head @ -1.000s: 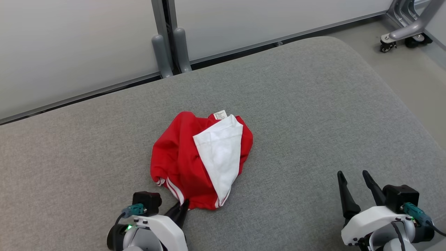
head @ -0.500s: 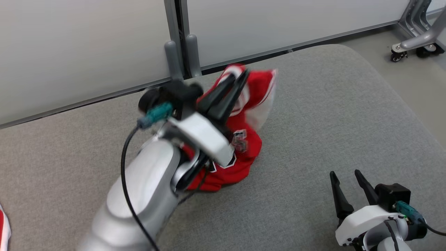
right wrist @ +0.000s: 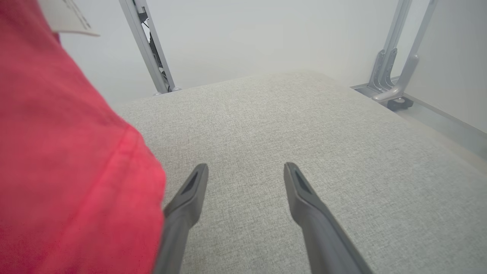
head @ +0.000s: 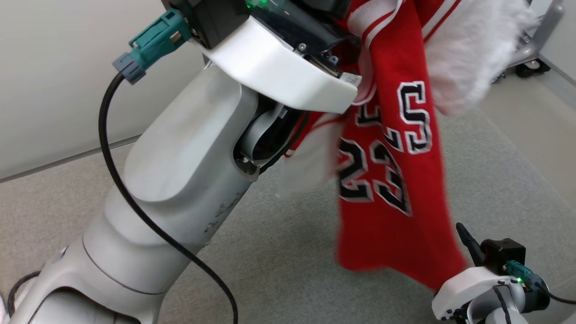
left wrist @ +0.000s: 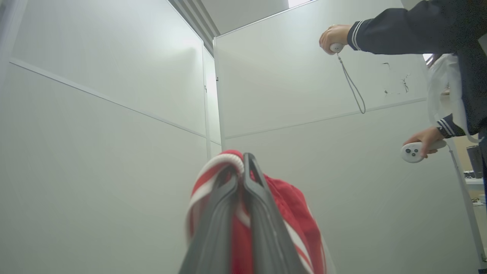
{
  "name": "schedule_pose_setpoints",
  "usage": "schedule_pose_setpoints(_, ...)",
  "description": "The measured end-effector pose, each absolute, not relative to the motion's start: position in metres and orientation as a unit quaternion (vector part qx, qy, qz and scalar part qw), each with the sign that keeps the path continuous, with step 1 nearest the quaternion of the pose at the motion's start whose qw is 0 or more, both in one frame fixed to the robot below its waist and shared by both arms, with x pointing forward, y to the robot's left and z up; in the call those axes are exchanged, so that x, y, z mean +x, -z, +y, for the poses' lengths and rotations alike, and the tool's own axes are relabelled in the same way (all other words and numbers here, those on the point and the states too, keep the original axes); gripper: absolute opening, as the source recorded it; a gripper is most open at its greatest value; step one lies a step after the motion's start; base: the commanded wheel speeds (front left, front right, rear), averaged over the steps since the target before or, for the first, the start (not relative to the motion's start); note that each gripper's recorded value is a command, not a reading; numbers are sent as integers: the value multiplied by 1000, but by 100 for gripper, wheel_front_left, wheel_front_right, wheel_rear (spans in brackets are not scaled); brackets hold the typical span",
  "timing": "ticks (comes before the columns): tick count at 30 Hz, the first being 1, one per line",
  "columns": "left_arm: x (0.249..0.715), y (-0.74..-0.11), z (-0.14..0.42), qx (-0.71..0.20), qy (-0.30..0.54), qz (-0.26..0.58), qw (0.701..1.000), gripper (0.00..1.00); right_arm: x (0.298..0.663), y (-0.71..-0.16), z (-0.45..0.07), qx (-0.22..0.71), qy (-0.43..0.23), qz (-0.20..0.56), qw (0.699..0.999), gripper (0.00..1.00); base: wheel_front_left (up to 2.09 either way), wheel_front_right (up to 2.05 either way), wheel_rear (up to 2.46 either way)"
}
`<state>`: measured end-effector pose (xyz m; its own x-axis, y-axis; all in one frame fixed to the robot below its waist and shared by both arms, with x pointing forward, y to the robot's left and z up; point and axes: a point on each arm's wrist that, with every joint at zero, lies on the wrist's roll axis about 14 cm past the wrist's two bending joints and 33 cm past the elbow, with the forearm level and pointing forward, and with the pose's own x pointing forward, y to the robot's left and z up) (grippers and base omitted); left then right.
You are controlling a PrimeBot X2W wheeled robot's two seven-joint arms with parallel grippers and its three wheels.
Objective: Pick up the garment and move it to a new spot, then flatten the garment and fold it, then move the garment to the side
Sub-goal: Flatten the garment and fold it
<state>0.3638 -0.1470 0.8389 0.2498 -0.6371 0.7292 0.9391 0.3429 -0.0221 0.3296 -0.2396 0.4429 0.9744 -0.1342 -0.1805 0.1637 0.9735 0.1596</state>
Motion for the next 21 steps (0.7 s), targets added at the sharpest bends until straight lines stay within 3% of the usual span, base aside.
schedule_pose_setpoints(4, 403, -806, -130, -223, 453, -285, 815, 0, 335, -442, -233, 87, 65, 88, 990, 100, 0, 0, 0)
schedule_pose_setpoints(8, 458, -703, -85, -219, 349, -159, 897, 0, 347, -441, -221, 86, 45, 90, 991, 100, 0, 0, 0)
schedule_pose_setpoints(11, 479, -613, -35, -216, 262, -55, 939, 0, 357, -439, -212, 85, 29, 92, 992, 100, 0, 0, 0)
schedule_pose_setpoints(16, 468, -495, 49, -207, 136, 69, 966, 0, 371, -434, -194, 84, 3, 102, 991, 100, 0, 0, 0)
schedule_pose_setpoints(21, 444, -448, 104, -227, 50, 114, 966, 0, 382, -425, -178, 84, -22, 125, 988, 100, 0, 0, 0)
